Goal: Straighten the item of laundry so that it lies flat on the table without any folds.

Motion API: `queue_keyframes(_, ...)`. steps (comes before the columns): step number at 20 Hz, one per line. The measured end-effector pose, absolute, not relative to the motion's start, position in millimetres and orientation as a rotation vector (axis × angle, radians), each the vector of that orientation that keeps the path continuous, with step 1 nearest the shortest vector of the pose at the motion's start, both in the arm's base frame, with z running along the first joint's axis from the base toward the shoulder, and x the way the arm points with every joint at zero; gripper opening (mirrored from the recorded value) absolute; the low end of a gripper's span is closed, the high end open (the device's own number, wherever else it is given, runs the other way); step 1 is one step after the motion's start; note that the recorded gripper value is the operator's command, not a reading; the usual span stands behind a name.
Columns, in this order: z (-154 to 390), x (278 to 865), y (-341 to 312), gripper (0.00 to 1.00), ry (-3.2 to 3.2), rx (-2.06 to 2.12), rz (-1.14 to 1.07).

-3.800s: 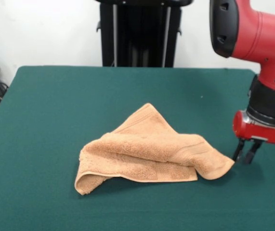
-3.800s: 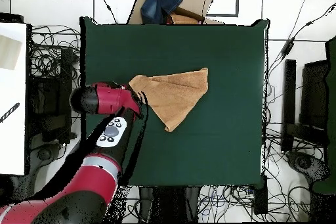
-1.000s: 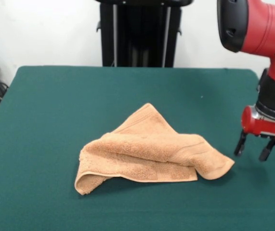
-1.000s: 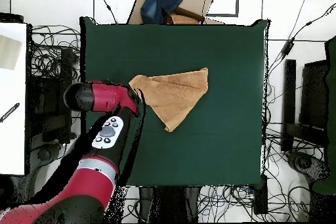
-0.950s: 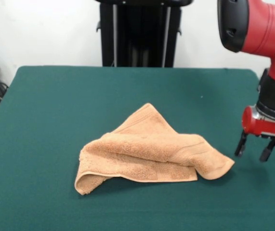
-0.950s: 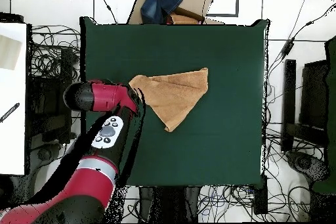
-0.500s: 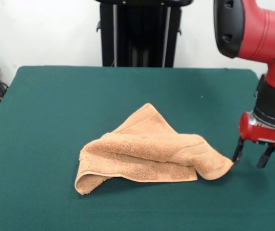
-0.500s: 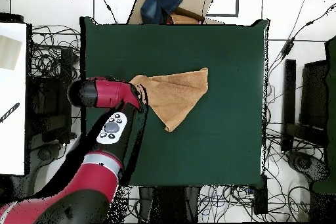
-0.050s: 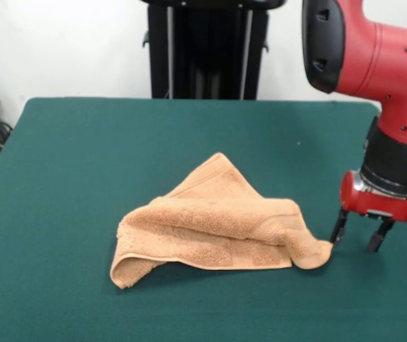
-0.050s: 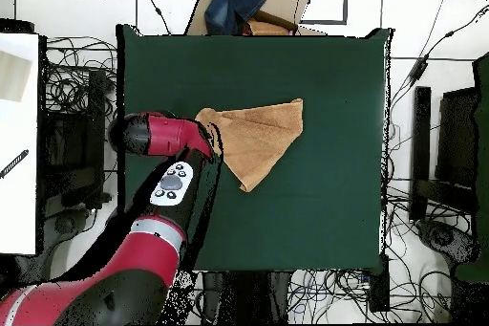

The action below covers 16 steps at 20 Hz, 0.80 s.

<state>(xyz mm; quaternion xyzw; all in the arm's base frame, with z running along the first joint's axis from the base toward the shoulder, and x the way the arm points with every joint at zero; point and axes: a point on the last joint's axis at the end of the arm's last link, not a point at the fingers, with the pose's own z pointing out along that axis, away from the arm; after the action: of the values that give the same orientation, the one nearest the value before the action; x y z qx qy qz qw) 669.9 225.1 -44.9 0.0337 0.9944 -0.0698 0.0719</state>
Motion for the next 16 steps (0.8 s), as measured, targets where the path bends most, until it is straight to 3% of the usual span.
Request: queue_keyframes(16, -35.4, 674.6, 226.8, 1.0, 2.977, 0.102, -0.202)
